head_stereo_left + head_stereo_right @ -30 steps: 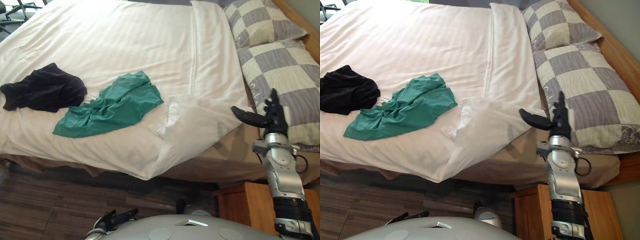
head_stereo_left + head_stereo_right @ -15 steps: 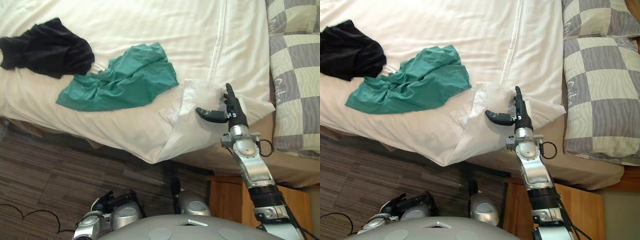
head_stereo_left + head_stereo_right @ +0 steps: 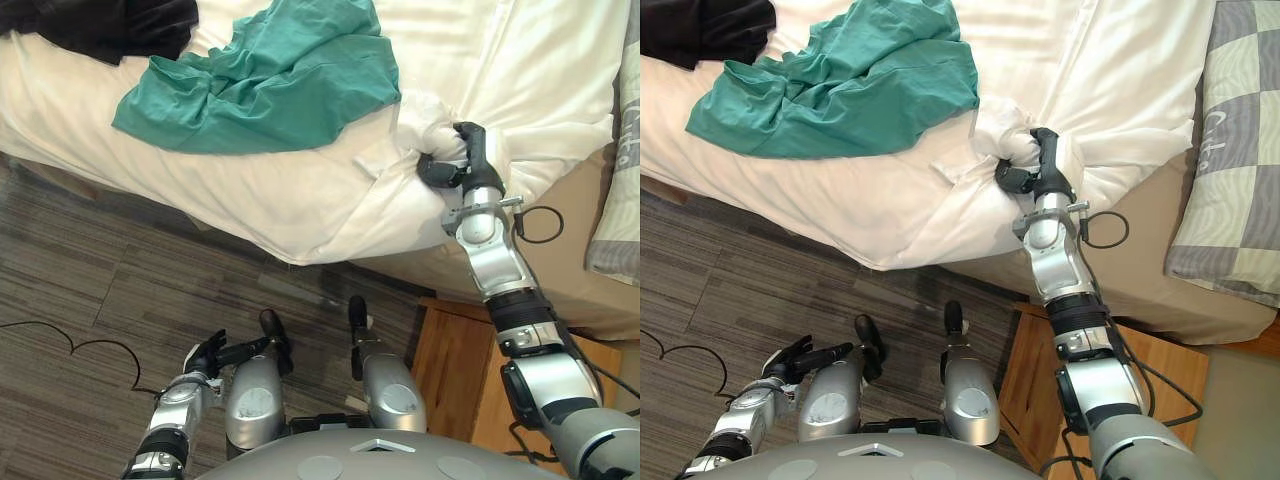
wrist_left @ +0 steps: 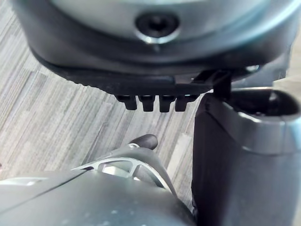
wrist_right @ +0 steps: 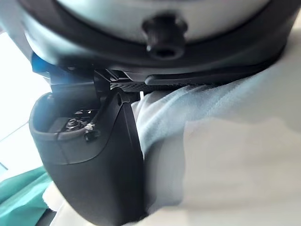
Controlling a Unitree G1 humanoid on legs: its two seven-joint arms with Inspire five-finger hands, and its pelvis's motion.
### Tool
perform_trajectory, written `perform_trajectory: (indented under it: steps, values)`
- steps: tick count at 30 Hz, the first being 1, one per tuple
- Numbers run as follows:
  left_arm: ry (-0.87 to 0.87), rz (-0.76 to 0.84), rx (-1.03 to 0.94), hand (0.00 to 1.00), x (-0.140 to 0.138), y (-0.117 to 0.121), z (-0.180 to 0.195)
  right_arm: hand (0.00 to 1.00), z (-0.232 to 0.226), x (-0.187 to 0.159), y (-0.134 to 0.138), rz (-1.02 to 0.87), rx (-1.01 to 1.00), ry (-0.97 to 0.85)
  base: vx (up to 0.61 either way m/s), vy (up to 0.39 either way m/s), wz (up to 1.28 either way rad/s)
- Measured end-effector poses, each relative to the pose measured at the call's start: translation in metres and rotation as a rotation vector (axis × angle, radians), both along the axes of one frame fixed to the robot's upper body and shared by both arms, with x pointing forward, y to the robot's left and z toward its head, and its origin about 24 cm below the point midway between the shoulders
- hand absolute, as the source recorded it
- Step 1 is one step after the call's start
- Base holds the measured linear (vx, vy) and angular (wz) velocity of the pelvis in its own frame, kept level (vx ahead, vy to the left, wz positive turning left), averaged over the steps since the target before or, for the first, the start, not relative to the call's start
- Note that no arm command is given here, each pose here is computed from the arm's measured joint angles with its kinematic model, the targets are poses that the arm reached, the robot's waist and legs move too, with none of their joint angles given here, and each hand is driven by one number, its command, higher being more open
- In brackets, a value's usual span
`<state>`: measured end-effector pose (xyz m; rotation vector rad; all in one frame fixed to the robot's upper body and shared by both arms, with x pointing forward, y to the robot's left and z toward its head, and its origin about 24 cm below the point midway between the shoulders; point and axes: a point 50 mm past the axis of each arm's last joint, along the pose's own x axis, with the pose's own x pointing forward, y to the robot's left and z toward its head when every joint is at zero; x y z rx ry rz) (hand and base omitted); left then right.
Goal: Tidy up the quilt and then pick up the clothes from the bed and put them into the laundry hamper
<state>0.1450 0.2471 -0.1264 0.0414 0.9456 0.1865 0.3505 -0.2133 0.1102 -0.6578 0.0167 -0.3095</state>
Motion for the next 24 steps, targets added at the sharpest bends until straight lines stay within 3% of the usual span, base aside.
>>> perform_trajectory:
  steps: [5,9,10,17,24]
  values:
    - [0.007,0.019,0.020,1.00,0.000,0.002,0.000,0.00,-0.022,-0.009,-0.003,-0.011,0.147,0.055,0.02,-0.060,-0.05]
    - [0.066,-0.002,0.054,1.00,-0.009,0.003,-0.004,0.00,-0.070,-0.038,-0.001,-0.040,0.329,0.145,0.03,-0.090,-0.08]
    - [0.099,-0.016,0.069,1.00,-0.015,0.004,-0.007,1.00,-0.089,-0.053,-0.002,-0.076,0.385,0.180,0.05,-0.074,-0.11]
    - [0.296,-0.005,0.038,1.00,-0.068,-0.003,-0.026,1.00,-0.169,-0.136,-0.012,-0.306,0.637,0.349,0.06,-0.011,-0.16]
    - [0.365,-0.032,-0.018,1.00,-0.084,-0.011,-0.033,1.00,-0.210,-0.192,-0.037,-0.558,0.817,0.336,-0.01,-0.024,-0.16]
